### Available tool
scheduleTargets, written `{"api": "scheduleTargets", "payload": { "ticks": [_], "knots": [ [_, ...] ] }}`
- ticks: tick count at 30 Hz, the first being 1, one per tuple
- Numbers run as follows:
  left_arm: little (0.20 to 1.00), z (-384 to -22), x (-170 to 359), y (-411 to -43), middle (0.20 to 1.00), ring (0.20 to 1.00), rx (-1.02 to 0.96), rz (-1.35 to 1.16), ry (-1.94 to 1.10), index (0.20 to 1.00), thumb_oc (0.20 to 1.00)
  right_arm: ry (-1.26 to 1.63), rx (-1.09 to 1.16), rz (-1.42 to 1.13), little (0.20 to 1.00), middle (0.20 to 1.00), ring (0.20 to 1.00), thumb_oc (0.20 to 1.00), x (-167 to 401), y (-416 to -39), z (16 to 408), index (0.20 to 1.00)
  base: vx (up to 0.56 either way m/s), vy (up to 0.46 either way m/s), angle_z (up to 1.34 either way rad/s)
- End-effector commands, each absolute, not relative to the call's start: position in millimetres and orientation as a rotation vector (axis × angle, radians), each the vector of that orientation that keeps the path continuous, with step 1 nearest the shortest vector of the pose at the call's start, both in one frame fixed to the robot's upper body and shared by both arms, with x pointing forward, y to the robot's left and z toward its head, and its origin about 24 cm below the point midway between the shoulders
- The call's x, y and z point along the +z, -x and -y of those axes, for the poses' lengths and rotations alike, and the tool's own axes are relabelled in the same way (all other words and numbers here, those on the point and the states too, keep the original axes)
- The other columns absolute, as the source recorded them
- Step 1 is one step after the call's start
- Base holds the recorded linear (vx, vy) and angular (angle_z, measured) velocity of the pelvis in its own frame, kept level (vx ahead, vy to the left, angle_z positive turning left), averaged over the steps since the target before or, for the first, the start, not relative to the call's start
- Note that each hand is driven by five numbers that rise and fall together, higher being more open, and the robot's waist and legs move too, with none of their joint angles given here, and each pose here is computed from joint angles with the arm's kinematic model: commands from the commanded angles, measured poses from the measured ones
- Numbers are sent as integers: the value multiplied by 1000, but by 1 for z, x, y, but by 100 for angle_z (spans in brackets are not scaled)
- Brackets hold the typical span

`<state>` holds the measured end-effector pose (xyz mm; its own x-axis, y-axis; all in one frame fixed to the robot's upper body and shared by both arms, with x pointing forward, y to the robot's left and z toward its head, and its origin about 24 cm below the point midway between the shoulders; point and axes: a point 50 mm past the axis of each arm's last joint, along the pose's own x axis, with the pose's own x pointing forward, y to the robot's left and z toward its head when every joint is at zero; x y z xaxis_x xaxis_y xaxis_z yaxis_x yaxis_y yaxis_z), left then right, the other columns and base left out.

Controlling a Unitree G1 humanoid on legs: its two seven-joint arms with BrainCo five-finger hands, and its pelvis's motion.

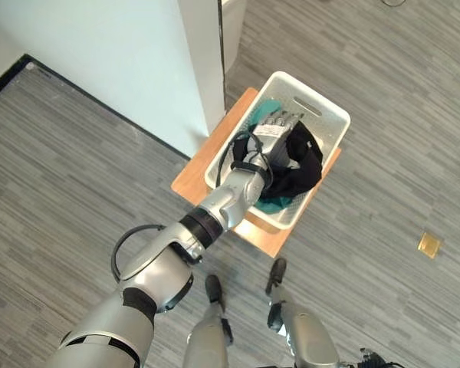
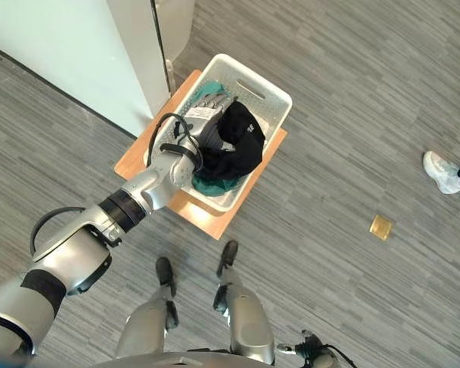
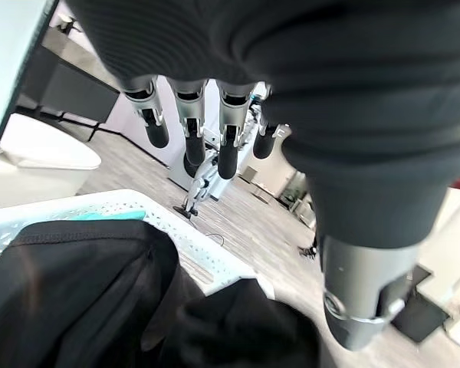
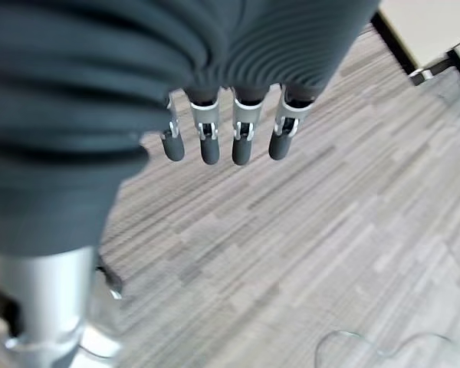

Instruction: Pick up bed clothes into laundry basket.

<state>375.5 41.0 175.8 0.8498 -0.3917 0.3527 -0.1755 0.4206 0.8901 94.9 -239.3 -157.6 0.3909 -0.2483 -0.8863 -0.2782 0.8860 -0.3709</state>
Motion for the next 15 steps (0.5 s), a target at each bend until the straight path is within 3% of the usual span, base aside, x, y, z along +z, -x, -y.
{"api": "scheduleTargets", "payload": {
  "ticks": [1, 3, 4, 5, 7, 15],
  "knots": [
    [1000, -35, 193, -376, 1000, 1000, -144, 559, -873, 1000, 1000, 563, -12, -1148, 1000, 1000, 1000, 1000, -150, -109, 252, 1000, 44, -21, -5],
    [1000, -45, 181, -373, 1000, 1000, -107, 472, -641, 1000, 1000, 458, -114, -1024, 1000, 1000, 1000, 1000, -137, -147, 248, 1000, 56, -14, -1],
    [1000, -56, 177, -369, 1000, 1000, -64, 445, -468, 1000, 1000, 341, -189, -875, 1000, 1000, 1000, 1000, -120, -185, 241, 1000, 35, -8, 7],
    [1000, -56, 177, -369, 1000, 1000, -64, 445, -468, 1000, 1000, 341, -188, -875, 1000, 1000, 1000, 1000, -119, -185, 241, 1000, 50, -15, 2],
    [1000, -77, 163, -360, 1000, 1000, -31, 424, -327, 1000, 1000, 258, -241, -658, 1000, 1000, 1000, 1000, -86, -235, 233, 1000, 66, -7, 5],
    [1000, -108, 131, -354, 1000, 1000, 81, 329, -329, 1000, 1000, 116, -196, -458, 1000, 1000, 1000, 1000, -55, -265, 207, 1000, 27, -4, 6]
  ]
}}
